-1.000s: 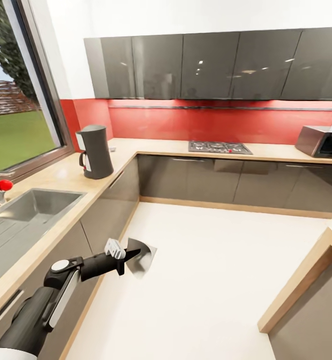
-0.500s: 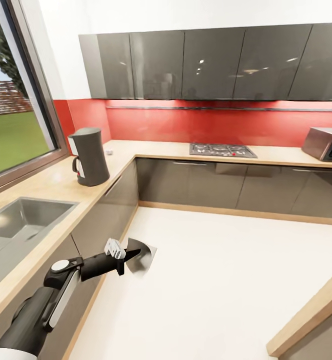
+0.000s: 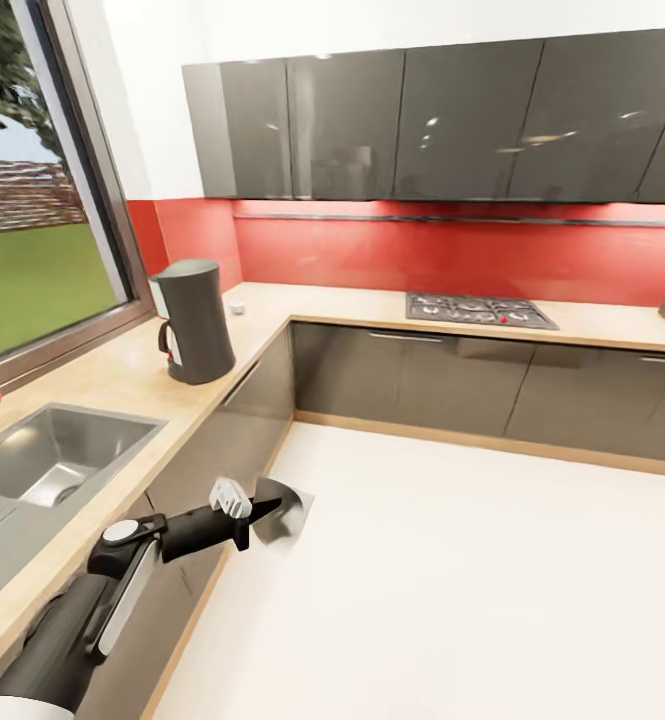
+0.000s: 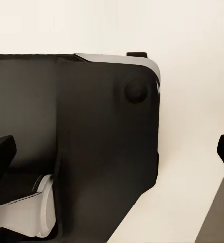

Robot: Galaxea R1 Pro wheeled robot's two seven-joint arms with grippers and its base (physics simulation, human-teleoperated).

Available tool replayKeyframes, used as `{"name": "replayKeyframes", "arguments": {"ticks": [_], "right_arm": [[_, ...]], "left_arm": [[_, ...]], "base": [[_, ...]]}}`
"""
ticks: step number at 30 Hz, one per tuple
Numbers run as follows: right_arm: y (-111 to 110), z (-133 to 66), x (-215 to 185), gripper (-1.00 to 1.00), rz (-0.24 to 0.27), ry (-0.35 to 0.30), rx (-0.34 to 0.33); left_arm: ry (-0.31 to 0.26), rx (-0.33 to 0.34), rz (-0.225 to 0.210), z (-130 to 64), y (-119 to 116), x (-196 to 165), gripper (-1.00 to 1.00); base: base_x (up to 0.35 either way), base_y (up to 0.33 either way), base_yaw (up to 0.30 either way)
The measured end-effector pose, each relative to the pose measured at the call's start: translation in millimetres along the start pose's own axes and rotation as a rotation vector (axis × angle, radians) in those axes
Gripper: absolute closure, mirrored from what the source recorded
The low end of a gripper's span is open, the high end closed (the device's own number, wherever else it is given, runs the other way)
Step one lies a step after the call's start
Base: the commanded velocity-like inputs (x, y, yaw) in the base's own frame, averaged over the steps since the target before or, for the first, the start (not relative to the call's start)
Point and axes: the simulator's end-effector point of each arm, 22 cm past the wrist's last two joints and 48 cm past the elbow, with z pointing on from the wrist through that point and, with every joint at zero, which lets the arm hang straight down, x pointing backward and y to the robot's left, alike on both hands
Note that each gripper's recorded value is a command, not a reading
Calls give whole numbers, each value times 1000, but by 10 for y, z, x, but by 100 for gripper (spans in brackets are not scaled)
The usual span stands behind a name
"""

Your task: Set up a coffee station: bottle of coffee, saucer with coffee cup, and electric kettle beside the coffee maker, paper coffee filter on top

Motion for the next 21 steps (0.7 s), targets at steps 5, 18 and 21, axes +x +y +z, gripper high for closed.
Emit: {"name": "replayKeyframes", "arguments": {"ticks": [5, 18, 21], "right_arm": [[-2, 1, 0, -100, 1, 1, 1], [19, 2, -45, -100, 3, -9, -4], [28, 1, -51, -100, 6, -11, -6]], "left_arm": [[-7, 4, -1, 3, -10, -21, 100], [-129, -95, -32, -520, 541, -1755, 100], [-111, -112, -56, -701, 629, -2211, 100]], "base": [[194, 0, 263], [5, 0, 33], [0, 0, 0]]}}
